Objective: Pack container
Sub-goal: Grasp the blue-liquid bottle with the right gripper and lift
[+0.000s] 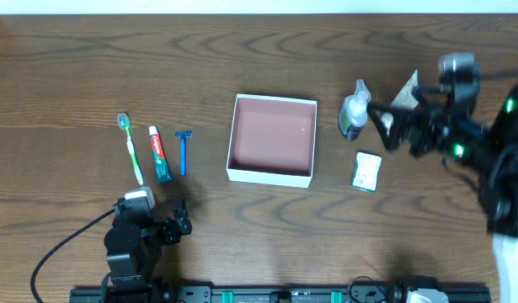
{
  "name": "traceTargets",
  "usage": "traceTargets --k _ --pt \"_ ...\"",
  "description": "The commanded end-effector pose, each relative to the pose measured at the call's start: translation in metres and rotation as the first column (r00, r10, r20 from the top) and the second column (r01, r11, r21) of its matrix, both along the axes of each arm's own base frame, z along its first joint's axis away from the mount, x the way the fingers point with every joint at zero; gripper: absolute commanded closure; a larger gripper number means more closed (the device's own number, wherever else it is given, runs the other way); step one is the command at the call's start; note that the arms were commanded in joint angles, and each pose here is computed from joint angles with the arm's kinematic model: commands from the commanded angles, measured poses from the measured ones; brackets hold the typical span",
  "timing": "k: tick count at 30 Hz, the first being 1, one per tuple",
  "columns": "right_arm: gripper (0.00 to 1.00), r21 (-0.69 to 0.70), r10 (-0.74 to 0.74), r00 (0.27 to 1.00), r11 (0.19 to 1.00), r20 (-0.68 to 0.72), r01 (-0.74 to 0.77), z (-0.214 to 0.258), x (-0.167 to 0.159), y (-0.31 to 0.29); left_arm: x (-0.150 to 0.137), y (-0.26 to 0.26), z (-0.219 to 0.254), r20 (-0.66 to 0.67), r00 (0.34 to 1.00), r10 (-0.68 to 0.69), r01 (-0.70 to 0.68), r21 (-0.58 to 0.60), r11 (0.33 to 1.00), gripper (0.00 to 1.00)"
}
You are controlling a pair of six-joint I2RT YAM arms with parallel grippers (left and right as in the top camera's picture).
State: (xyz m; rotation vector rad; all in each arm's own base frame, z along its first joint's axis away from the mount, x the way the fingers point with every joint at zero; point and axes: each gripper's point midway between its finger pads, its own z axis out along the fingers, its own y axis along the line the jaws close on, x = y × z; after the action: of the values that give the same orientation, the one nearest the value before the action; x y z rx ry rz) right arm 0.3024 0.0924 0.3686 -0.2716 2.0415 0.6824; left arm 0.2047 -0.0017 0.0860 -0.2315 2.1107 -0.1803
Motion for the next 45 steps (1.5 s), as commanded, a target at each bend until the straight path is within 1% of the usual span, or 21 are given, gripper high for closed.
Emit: traceTargets --k 1,4,8,10,14,19,22,26,29,34,43,45 --pt "0.01 -0.018 0.034 0.999 0.999 -0.030 -0.035 0.009 0.024 0.009 0.000 -0.001 -0.004 -0.005 1.000 -0.003 0.003 -0.011 1.000 0.02" --pt "0.01 -0.122 -0.059 0.990 0.992 -0.127 0.043 -0.010 0.057 0.004 0.000 -0.001 -0.004 -0.005 1.000 -0.003 0.003 -0.011 1.000 0.02" --pt "0.01 -0.285 -0.246 0.937 0.943 -0.249 0.172 -0.052 0.097 -0.009 0.000 -0.001 -0.004 -0.005 1.000 -0.003 0.003 -0.011 1.000 0.02" --pt "0.01 -0.320 -0.264 0.914 0.933 -0.308 0.162 -0.077 0.109 -0.008 0.000 -0.001 -0.004 -0.005 1.000 -0.002 0.002 -0.012 1.000 0.02" --pt "0.01 -0.361 -0.282 0.851 0.925 -0.444 0.118 -0.134 0.123 -0.009 0.000 -0.001 -0.004 -0.005 1.000 -0.002 0.002 -0.011 1.000 0.02" --pt "0.01 -0.401 -0.303 0.792 0.913 -0.529 0.082 -0.186 0.138 -0.010 0.000 -0.001 -0.004 -0.005 1.000 -0.002 0.002 -0.011 1.000 0.02" --pt "0.03 -0.460 -0.354 0.762 0.884 -0.542 0.083 -0.208 0.141 -0.020 0.000 -0.001 -0.004 -0.005 1.000 -0.003 0.003 -0.011 1.000 0.02" --pt "0.09 -0.475 -0.346 0.719 0.880 -0.602 0.025 -0.231 0.133 -0.015 0.000 -0.001 -0.004 -0.005 1.000 -0.003 0.003 -0.011 1.000 0.02" --pt "0.13 -0.489 -0.334 0.713 0.872 -0.617 -0.014 -0.240 0.128 -0.010 0.000 -0.001 -0.004 -0.005 1.000 -0.003 0.003 -0.011 1.000 0.02" --pt "0.23 -0.512 -0.348 0.704 0.859 -0.619 -0.025 -0.245 0.125 -0.011 0.000 -0.001 -0.004 -0.005 1.000 -0.003 0.003 -0.011 1.000 0.02" --pt "0.30 -0.519 -0.356 0.658 0.853 -0.663 -0.062 -0.271 0.108 -0.014 0.000 -0.001 -0.004 -0.005 1.000 -0.002 0.002 -0.011 1.000 0.02" --pt "0.36 -0.520 -0.357 0.652 0.852 -0.669 -0.066 -0.276 0.105 -0.014 0.000 -0.001 -0.004 -0.005 1.000 -0.002 0.002 -0.011 1.000 0.02"
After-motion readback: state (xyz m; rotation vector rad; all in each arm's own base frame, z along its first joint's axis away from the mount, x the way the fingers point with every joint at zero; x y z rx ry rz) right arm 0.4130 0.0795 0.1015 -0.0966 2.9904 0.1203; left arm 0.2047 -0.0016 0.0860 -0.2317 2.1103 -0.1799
